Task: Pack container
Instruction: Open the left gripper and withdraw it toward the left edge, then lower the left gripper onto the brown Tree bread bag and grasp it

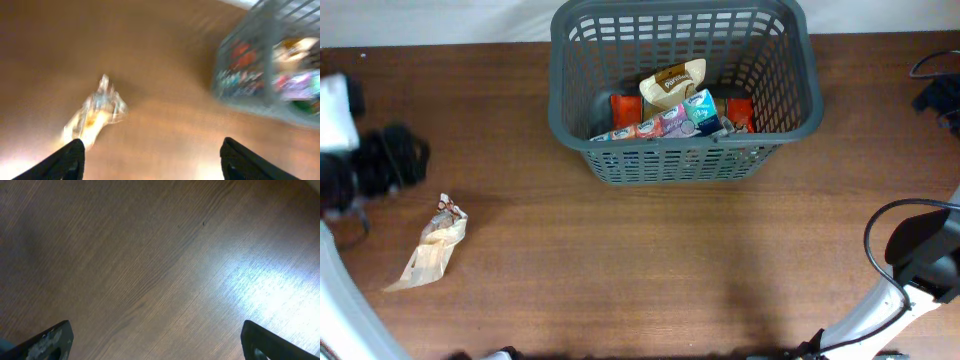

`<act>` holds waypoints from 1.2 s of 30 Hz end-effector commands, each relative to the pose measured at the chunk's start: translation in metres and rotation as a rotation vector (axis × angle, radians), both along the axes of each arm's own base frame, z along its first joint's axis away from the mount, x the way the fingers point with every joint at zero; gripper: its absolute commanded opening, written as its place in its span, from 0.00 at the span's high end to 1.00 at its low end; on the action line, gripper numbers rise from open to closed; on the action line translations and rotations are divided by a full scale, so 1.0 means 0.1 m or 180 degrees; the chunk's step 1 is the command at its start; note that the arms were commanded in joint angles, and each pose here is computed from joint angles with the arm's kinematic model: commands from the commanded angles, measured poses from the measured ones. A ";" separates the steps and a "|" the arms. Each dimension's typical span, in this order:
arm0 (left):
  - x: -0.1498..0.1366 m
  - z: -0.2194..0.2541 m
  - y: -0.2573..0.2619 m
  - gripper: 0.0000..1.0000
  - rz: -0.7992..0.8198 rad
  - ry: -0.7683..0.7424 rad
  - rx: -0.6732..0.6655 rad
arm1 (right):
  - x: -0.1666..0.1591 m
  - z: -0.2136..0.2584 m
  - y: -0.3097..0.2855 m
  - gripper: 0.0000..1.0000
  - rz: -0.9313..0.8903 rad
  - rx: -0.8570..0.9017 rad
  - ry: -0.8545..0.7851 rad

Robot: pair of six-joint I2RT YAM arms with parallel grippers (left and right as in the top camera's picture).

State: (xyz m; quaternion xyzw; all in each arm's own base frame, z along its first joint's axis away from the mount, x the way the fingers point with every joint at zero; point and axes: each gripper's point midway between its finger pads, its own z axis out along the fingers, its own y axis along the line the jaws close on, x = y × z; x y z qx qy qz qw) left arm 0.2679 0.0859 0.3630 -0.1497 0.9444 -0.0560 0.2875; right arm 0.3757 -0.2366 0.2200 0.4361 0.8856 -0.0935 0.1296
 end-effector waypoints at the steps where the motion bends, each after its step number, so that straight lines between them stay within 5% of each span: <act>1: -0.25 -0.56 0.22 0.21 0.0119 0.0470 0.0005 | -0.04 0.03 -0.03 0.01 -0.0065 -0.0054 0.0002; 5: -0.30 -1.11 0.42 0.13 0.0341 0.0764 -0.0141 | -0.04 0.03 -0.03 0.01 -0.0065 -0.0054 0.0002; 6: -0.32 -1.29 0.49 0.00 0.0460 0.0867 -0.0175 | -0.04 0.03 -0.03 0.01 -0.0065 -0.0054 0.0002; 14: -0.46 -2.22 0.48 0.01 0.1645 0.1444 -0.0940 | -0.04 0.03 -0.03 0.01 -0.0065 -0.0054 0.0002; 19: -0.53 -2.36 0.33 0.01 0.2586 0.1625 -0.1501 | -0.04 0.03 -0.03 0.01 -0.0065 -0.0054 0.0002; 26: -0.39 -2.35 0.34 0.01 0.2911 0.1460 -0.1758 | -0.04 0.03 -0.03 0.01 -0.0065 -0.0054 0.0002; 36: -0.40 -2.36 0.34 0.01 0.5226 0.1467 -0.2610 | -0.04 0.03 -0.03 0.01 -0.0065 -0.0054 0.0002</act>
